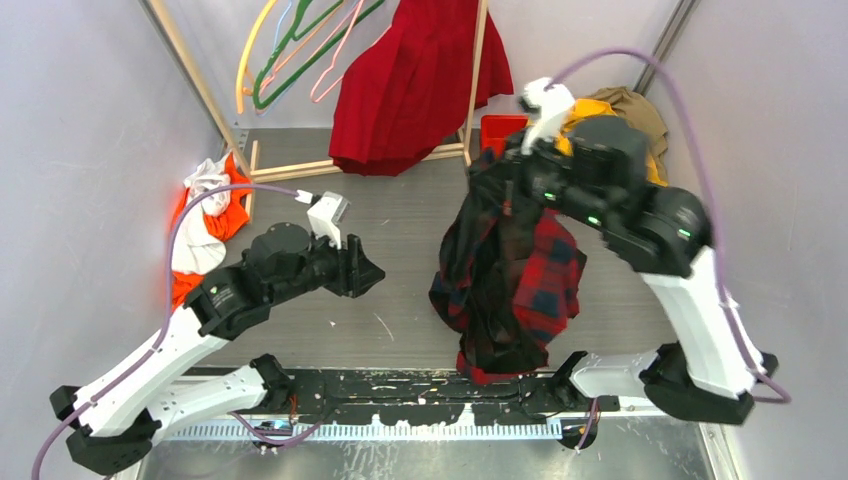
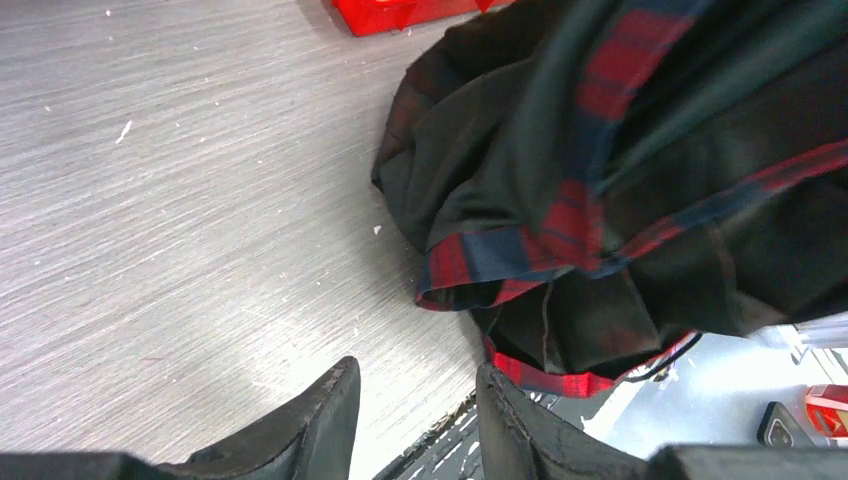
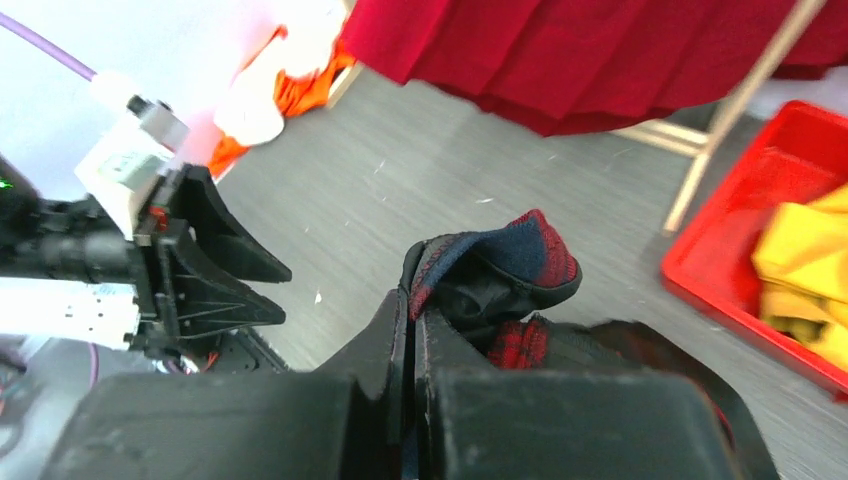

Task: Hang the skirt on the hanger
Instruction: Flatten out the skirt at the center of the board.

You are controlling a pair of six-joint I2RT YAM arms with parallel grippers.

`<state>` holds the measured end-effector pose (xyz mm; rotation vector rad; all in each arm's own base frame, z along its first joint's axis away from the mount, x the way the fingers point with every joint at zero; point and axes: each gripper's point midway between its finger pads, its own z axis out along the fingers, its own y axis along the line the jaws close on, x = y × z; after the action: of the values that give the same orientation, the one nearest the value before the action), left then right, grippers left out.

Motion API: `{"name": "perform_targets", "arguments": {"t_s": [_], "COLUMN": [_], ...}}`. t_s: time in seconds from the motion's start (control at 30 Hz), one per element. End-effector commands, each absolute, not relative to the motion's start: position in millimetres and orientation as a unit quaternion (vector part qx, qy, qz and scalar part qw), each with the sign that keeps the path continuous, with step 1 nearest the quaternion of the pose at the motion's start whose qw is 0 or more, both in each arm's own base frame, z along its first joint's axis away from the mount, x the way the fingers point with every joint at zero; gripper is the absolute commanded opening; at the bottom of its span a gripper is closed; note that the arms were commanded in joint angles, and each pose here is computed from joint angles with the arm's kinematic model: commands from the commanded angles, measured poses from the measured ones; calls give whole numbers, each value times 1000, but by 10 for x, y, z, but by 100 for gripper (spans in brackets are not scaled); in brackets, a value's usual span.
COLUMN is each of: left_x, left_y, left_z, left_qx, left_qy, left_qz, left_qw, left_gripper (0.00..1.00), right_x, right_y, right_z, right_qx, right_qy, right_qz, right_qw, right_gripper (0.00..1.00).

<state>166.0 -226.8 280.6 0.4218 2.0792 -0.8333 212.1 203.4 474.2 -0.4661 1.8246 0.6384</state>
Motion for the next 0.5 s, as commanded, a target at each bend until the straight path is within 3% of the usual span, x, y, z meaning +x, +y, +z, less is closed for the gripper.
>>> {"name": "perform_targets", "arguments": {"t_s": [0.0, 0.2, 0.27, 0.3, 0.47], "left_x": [1604, 1509, 1480, 1465, 1410], "left_y": [-2114, -1957, -1904, -1874, -1815], "left_z": [2917, 2839, 2810, 2798, 2724], "left_qx": [153, 137, 130, 126, 114], "left_qy": [819, 826, 829, 830, 833], "left_qz": [-334, -328, -326, -325, -329], "left_qw": [441, 436, 435, 435, 430], "left_gripper": [46, 45, 45, 44, 44], "right_x": [2419, 2551, 2516, 2503, 2430], "right_y": [2976, 4028, 4302, 4400, 4101], "right_z": [4339, 3889, 3722, 3580, 3286], "right_qx": [-265, -320, -344, -356, -328], "right_qy": [759, 758, 761, 766, 791], "right_qz": [344, 384, 392, 389, 354], "right_qw": [485, 420, 387, 368, 377], "right_gripper": [1, 3, 26, 32, 78]}}
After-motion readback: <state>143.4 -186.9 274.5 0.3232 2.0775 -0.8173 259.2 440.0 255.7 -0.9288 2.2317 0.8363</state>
